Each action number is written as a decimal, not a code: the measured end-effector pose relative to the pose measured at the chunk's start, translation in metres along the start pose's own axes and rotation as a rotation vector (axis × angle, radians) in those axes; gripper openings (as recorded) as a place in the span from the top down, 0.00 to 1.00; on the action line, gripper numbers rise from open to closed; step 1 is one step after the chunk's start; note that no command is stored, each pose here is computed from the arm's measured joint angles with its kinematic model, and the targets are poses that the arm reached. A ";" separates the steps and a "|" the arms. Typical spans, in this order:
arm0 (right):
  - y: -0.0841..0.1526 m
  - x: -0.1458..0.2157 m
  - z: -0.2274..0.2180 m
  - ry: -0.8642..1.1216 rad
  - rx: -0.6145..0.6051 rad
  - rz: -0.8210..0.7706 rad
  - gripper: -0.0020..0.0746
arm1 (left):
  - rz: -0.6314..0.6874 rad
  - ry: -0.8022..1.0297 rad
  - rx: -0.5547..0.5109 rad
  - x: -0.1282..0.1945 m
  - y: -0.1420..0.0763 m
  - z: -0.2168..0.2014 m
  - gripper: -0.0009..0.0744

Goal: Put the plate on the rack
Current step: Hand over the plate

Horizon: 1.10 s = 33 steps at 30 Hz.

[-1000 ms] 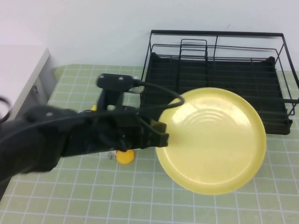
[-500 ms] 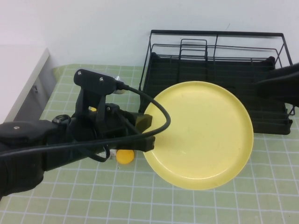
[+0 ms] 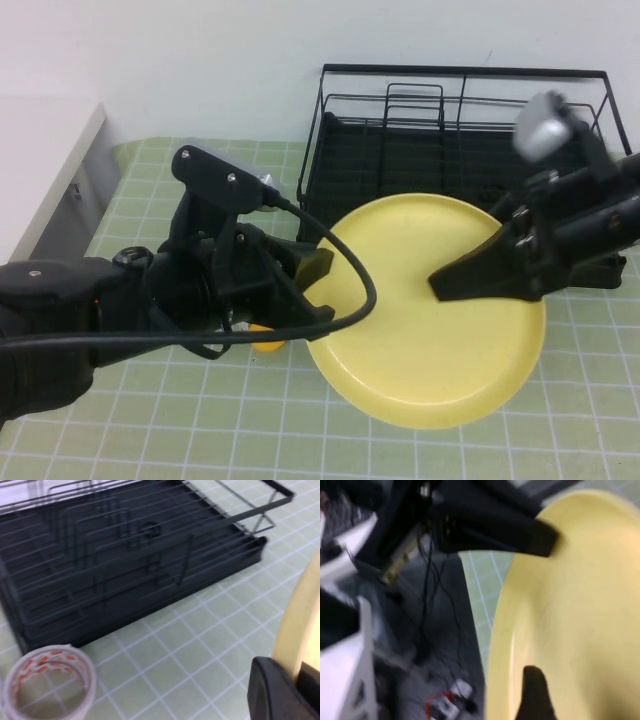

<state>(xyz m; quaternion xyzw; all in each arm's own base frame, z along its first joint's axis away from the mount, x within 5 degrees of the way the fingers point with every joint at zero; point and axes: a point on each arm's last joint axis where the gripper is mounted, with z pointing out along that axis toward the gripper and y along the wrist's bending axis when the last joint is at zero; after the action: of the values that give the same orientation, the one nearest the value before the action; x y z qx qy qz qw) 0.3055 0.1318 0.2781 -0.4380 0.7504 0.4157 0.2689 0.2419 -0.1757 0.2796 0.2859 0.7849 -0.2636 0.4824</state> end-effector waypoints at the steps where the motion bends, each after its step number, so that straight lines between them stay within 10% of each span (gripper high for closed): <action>1: 0.002 0.000 0.005 0.020 0.011 -0.017 0.40 | 0.000 -0.001 0.008 0.000 -0.001 0.000 0.98; 8: -0.005 0.003 0.010 0.084 0.113 -0.074 0.46 | -0.011 -0.002 0.012 0.000 -0.001 0.000 0.98; 15: -0.006 0.003 0.010 0.097 0.127 -0.098 0.78 | -0.002 -0.005 -0.025 -0.003 0.002 0.000 0.98; 33: -0.009 -0.014 0.006 0.002 0.170 -0.157 0.78 | 0.079 -0.057 -0.137 -0.026 0.010 -0.001 0.97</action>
<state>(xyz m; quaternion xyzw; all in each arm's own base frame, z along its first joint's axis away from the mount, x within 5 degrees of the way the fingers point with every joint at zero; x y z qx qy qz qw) 0.3199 0.1409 0.2818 -0.4713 0.7465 0.3279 0.3362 0.2579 -0.1728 0.3026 0.2753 0.7753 -0.1979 0.5329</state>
